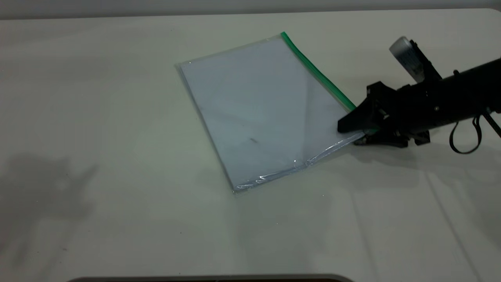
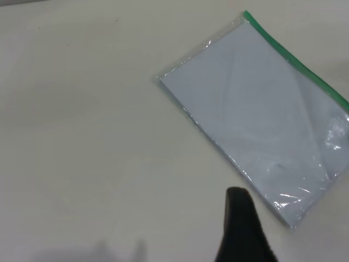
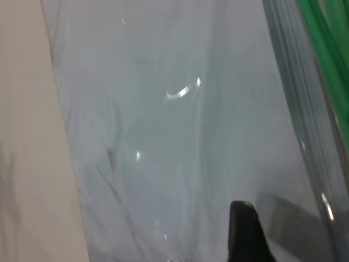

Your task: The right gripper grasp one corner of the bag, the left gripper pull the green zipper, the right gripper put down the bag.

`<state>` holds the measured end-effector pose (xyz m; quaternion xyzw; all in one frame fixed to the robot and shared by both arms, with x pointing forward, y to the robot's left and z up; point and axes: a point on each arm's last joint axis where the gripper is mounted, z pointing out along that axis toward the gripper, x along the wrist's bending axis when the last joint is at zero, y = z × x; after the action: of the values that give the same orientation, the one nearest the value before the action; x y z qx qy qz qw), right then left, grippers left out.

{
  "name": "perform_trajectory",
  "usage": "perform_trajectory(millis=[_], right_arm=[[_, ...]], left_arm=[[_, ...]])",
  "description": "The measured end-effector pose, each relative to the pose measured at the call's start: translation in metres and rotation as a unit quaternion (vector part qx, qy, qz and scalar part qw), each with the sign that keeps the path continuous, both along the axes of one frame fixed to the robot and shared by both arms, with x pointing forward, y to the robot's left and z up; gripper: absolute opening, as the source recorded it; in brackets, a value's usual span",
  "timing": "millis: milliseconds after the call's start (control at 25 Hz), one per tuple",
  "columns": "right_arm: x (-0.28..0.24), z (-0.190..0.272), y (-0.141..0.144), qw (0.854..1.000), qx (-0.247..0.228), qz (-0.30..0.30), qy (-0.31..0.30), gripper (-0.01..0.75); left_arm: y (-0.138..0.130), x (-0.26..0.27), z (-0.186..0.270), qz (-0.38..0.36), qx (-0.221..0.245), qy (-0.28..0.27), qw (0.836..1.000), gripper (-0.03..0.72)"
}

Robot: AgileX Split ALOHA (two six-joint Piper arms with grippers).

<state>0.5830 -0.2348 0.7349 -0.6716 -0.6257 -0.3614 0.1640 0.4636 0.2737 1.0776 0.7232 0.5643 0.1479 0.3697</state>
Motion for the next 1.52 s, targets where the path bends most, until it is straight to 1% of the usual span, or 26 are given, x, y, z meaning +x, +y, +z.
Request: perform_trajectory(millis=[80, 280, 360, 560, 1040, 1120, 1200, 1240, 1280, 1400, 1520], right_arm=[[0.003, 0.001, 0.000, 1.000, 0.001, 0.000, -0.006, 0.455], [0.004, 0.003, 0.001, 1.000, 0.009, 0.001, -0.009, 0.320], [0.004, 0.003, 0.001, 1.000, 0.011, 0.002, -0.009, 0.296], [0.004, 0.001, 0.000, 1.000, -0.003, 0.001, -0.006, 0.289], [0.002, 0.001, 0.001, 1.000, 0.000, 0.013, -0.001, 0.289], [0.002, 0.001, 0.001, 1.000, -0.001, 0.013, -0.003, 0.247], [0.002, 0.001, 0.001, 1.000, -0.001, 0.017, -0.006, 0.153], [0.002, 0.002, 0.001, 1.000, 0.003, 0.018, -0.007, 0.086], [0.002, 0.002, 0.002, 1.000, 0.008, 0.020, -0.008, 0.045], [0.006, 0.006, 0.004, 0.999, 0.017, 0.034, -0.021, 0.035], [0.028, 0.016, 0.007, 0.998, 0.018, 0.046, -0.048, 0.035]], left_arm=[[0.000, 0.000, 0.000, 0.000, -0.001, 0.000, 1.000, 0.537], [0.000, 0.000, 0.000, 0.000, -0.001, 0.000, 1.000, 0.537], [0.000, 0.000, 0.000, 0.000, -0.001, 0.000, 1.000, 0.537], [0.000, 0.000, 0.000, 0.000, -0.001, 0.000, 1.000, 0.537], [0.000, 0.000, 0.000, 0.000, -0.001, 0.000, 1.000, 0.537], [0.000, 0.000, 0.000, 0.000, -0.001, 0.000, 1.000, 0.537], [0.000, 0.000, 0.000, 0.000, -0.001, 0.000, 1.000, 0.537], [0.000, 0.000, 0.000, 0.000, -0.001, 0.000, 1.000, 0.537], [0.000, 0.000, 0.000, 0.000, -0.001, 0.000, 1.000, 0.537], [0.000, 0.000, 0.000, -0.001, 0.000, -0.001, 1.000, 0.537], [0.000, 0.000, 0.000, -0.001, 0.000, -0.001, 1.000, 0.537]])
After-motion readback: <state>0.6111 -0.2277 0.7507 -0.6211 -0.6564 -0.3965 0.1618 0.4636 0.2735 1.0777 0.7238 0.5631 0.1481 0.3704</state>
